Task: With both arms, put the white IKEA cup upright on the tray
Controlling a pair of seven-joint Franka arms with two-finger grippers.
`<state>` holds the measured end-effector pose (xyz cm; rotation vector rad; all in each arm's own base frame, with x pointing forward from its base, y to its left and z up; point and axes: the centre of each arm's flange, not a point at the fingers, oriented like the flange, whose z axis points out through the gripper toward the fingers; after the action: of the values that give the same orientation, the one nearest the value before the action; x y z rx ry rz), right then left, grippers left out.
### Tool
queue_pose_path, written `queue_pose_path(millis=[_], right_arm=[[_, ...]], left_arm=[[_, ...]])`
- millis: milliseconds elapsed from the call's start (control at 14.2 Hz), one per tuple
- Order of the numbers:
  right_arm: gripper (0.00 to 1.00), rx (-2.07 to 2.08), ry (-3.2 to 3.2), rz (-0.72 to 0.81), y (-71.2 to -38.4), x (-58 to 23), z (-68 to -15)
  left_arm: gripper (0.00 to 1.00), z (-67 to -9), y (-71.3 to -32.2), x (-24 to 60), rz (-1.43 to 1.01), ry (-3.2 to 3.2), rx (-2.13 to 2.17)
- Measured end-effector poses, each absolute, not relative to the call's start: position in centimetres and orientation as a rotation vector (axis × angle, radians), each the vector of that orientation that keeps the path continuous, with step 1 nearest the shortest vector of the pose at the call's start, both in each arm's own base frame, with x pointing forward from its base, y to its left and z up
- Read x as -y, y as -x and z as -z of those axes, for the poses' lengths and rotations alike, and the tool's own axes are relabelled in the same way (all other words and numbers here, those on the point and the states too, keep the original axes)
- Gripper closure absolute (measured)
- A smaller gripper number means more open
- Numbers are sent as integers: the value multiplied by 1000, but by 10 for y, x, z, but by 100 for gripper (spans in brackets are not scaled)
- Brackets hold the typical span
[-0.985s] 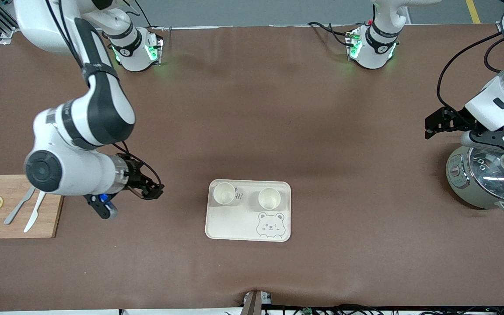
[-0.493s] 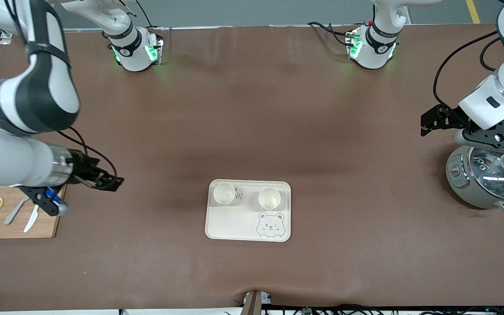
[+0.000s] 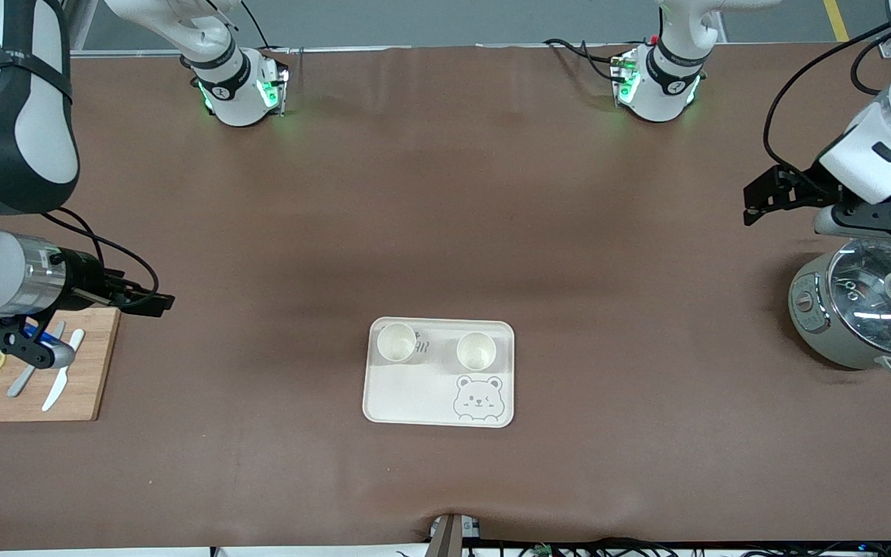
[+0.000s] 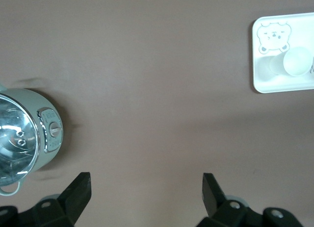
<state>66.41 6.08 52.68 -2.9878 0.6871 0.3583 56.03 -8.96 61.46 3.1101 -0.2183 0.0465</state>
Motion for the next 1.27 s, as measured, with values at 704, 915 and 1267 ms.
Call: queue_pose_path(millis=[704,915,1267], right_arm=[[0,-385,3078,-209,-619,-21,-621],[0,-411,3072,-206,-603,-7,-624],[0,-443,3077,-123,-588,9,-639]], left_arm=[[0,-616,-559,92,-35,-3111,206],[0,-615,-559,91,-31,-3112,203],[0,-615,-559,91,-30,-3112,197]])
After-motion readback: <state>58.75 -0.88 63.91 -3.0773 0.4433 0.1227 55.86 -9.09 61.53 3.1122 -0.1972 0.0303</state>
